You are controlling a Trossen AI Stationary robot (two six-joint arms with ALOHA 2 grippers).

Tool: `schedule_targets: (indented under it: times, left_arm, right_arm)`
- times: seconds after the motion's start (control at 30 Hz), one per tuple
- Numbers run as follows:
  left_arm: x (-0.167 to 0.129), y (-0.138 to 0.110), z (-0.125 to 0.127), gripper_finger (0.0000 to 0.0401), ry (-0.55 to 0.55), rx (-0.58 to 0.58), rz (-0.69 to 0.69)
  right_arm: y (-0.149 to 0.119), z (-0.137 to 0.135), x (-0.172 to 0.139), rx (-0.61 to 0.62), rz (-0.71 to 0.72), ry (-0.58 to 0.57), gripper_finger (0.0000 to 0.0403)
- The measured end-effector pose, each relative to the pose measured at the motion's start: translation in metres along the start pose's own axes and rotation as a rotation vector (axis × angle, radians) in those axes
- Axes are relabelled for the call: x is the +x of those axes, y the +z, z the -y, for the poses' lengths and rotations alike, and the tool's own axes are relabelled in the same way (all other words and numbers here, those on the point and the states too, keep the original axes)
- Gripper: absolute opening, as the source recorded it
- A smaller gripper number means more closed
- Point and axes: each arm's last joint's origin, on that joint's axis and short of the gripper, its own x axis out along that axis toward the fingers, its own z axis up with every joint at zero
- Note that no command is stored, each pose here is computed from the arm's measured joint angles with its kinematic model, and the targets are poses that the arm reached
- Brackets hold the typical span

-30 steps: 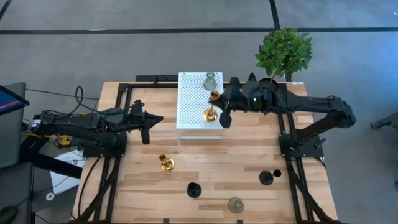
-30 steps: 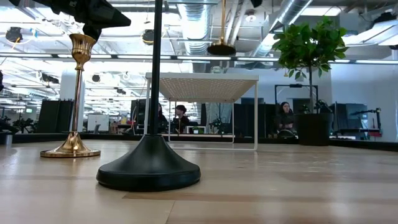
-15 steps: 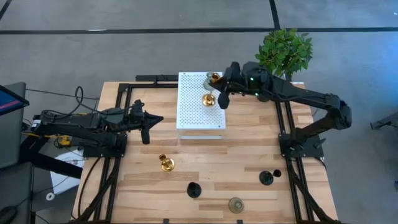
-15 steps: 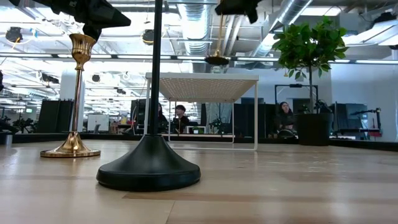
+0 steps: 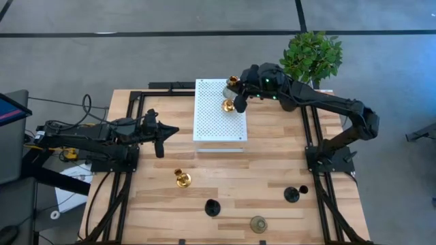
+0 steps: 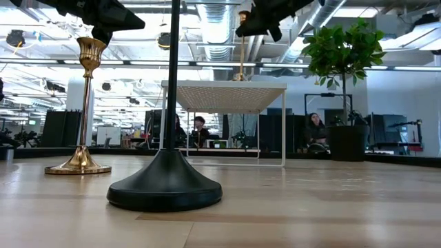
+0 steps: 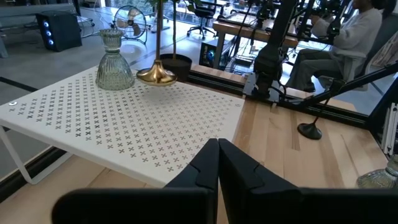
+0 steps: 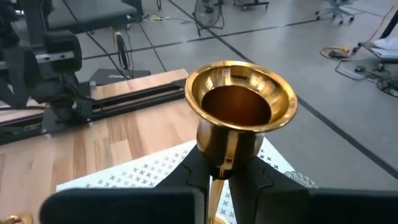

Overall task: Pick & Place candle stick holders
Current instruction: Put the right gold candle holder on the shelf

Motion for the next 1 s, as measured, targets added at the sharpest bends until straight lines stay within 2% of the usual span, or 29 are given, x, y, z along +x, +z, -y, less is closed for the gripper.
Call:
schedule_targets:
  times: [0.47, 0.8, 1.0]
  left_arm:
    - [0.0, 0.0, 0.0, 0.0008, 0.0, 0.0, 0.0]
    - [0.0, 0.0, 0.0, 0.0008, 0.0, 0.0, 0.0]
    - [0.0, 0.0, 0.0, 0.0008, 0.0, 0.0, 0.0]
  right_arm:
    - [-0.012, 0.002, 0.017, 0.003, -0.069, -0.003, 0.0024]
    - [-0.016, 0.004, 0.017, 0.005, -0.106, -0.01, 0.0026]
    - [-0.016, 0.004, 0.017, 0.005, -0.11, -0.012, 0.0081]
